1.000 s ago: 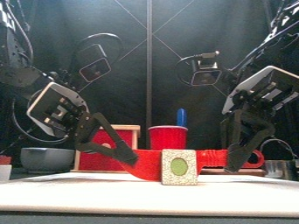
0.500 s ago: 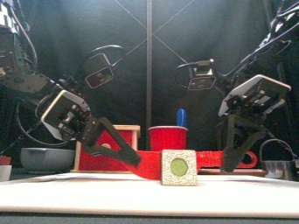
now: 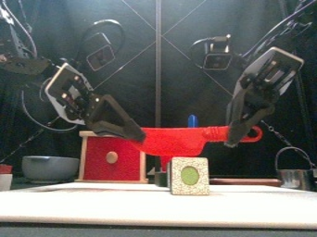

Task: Cut the sushi into 4 pieces with the knife
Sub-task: Cut the sushi into 4 pieces

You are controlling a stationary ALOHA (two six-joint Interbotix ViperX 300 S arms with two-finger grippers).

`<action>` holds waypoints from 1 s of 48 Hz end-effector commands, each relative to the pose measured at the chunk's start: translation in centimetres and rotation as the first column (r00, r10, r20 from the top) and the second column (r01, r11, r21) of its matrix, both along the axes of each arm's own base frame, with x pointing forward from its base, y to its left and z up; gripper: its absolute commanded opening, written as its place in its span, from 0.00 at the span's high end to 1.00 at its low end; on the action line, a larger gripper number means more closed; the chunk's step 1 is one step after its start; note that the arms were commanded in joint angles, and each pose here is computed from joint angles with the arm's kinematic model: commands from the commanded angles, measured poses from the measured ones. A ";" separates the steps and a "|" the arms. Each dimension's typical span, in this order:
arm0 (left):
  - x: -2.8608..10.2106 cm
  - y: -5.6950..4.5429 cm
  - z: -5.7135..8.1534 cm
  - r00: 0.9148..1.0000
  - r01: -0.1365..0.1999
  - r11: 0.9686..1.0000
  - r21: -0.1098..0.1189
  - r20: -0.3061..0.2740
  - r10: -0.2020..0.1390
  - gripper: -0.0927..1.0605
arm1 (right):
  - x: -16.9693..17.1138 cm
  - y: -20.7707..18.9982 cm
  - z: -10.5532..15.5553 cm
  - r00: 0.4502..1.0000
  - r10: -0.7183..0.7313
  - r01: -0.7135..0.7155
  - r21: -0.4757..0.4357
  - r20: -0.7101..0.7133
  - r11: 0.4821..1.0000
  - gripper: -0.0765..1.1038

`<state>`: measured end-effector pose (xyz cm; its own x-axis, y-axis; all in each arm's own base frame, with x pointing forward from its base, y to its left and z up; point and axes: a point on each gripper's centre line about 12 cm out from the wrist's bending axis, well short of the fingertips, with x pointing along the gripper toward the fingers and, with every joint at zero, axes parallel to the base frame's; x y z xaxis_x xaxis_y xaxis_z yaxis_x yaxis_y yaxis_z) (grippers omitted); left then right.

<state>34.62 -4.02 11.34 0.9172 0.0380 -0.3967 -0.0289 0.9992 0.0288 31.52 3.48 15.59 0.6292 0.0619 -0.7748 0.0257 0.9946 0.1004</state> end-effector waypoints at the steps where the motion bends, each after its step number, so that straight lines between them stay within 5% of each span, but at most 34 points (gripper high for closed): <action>1: 0.1 -1.1 1.1 0.999 0.038 0.999 -0.001 0.035 -0.038 0.80 | -0.6 0.9 1.1 0.999 0.015 -0.016 0.020 0.028 1.000 0.84; 10: -0.3 -3.1 -0.1 0.995 0.098 0.995 0.008 0.003 -0.098 0.80 | -1.0 2.0 0.4 1.000 0.019 -0.019 0.056 0.002 0.998 0.84; 33: -0.4 -4.7 -2.0 0.983 0.147 0.989 -0.007 -0.111 -0.146 0.80 | -0.7 3.6 -1.1 0.999 0.035 -0.032 0.084 -0.033 0.996 0.84; 48: -0.4 -4.8 -3.1 0.978 0.147 0.989 -0.007 -0.150 -0.146 0.80 | -0.4 3.6 -2.4 0.998 0.033 -0.029 0.078 -0.054 0.997 0.84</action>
